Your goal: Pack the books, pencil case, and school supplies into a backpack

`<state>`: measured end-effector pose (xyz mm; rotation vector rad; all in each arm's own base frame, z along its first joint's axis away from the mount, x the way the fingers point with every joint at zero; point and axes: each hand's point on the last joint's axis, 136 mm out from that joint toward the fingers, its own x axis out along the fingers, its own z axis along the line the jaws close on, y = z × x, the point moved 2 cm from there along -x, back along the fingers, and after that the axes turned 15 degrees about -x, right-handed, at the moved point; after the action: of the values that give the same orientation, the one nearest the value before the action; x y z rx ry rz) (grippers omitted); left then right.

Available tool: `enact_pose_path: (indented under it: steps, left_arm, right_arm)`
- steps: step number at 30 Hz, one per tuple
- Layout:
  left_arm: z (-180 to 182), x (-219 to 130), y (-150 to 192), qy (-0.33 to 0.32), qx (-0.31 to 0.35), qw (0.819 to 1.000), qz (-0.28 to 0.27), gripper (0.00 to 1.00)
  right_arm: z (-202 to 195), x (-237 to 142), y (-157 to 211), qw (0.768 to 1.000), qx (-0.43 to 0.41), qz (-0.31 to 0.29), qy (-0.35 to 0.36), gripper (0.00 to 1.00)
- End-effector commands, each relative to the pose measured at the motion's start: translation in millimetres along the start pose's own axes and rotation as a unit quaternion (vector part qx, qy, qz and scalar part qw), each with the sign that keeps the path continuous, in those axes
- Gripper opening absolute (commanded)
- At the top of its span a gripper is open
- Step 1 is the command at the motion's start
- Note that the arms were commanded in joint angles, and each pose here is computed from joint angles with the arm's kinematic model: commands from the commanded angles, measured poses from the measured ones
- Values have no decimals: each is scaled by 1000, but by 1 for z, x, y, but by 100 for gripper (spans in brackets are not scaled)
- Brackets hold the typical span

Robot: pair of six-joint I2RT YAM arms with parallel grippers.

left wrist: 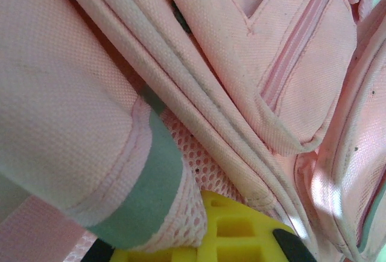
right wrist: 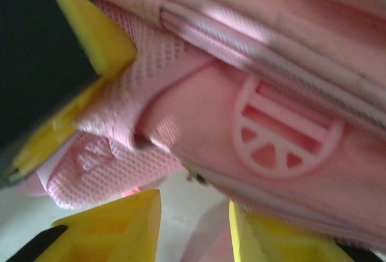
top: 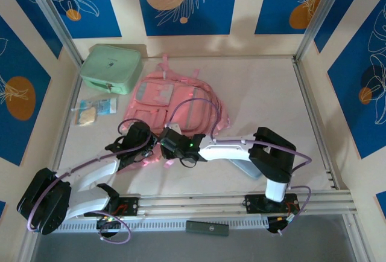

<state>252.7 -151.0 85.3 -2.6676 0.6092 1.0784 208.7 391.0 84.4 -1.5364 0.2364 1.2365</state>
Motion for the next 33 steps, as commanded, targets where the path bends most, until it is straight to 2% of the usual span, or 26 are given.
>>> enact_pose_path:
  steps: [1,7,15,25,29,33]
  left_arm:
    - [-40,-12,15,71,-1,997,34,0]
    - [-43,-15,14,74,3,997,31,0]
    - [-45,-15,16,75,7,997,34,0]
    - [-46,-15,15,75,8,997,30,0]
    - [-47,-16,13,73,14,997,25,0]
    - [-45,-16,10,71,14,997,17,0]
  right_arm:
    - [-3,7,-17,999,15,-36,27,32]
    - [-13,17,-12,997,14,-43,59,31]
    - [-12,23,-16,994,-31,-71,74,31]
    - [-18,20,-26,988,-65,-81,111,15]
    - [-15,13,-25,987,-87,-91,101,10]
    - [-20,3,-17,988,-87,-64,114,3]
